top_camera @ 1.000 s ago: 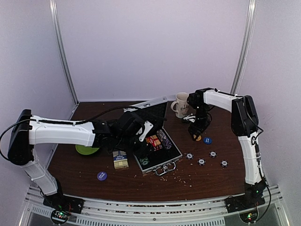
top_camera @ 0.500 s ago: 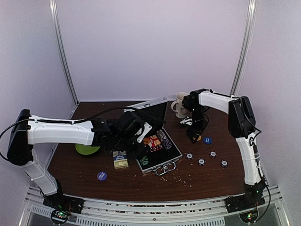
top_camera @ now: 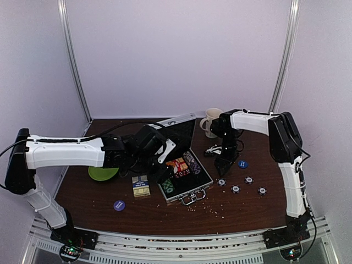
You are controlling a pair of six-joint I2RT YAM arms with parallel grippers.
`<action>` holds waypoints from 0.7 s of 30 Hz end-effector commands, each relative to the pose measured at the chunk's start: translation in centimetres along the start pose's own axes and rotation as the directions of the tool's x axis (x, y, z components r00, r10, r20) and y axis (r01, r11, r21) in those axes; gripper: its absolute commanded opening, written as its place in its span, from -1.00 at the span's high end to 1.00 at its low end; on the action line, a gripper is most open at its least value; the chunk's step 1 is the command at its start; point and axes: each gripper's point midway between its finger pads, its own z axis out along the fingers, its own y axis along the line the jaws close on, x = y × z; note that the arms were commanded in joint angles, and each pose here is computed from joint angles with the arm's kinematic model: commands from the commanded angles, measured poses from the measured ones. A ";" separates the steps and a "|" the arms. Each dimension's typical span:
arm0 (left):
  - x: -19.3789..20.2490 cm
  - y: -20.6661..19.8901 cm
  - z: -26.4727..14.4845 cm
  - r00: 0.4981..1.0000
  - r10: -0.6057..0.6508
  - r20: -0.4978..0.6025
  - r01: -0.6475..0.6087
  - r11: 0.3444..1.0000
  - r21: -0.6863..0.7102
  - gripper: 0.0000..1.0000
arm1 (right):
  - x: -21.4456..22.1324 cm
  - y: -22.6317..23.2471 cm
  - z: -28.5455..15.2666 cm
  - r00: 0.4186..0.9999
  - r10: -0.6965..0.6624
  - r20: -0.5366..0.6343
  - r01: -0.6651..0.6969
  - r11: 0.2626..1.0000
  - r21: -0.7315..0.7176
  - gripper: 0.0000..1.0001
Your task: Pack up texas hold em set
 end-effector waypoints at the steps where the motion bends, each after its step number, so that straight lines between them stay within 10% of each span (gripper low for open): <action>1: -2.1 0.1 -1.5 0.998 -0.013 0.061 0.013 1.000 -0.006 -0.20 | -3.5 0.0 -4.5 0.947 0.107 0.302 -0.115 0.993 0.008 -0.59; 10: -1.7 -0.4 -1.3 0.998 -0.037 0.043 0.036 0.999 0.023 -0.20 | -4.0 -5.7 -8.0 0.778 0.369 0.508 -0.418 0.908 -0.019 -0.67; 21: -1.8 -0.3 -2.2 0.999 -0.049 0.024 0.048 0.999 0.020 -0.20 | -2.8 -9.9 -4.2 0.713 0.564 0.417 -0.599 0.799 -0.055 -0.90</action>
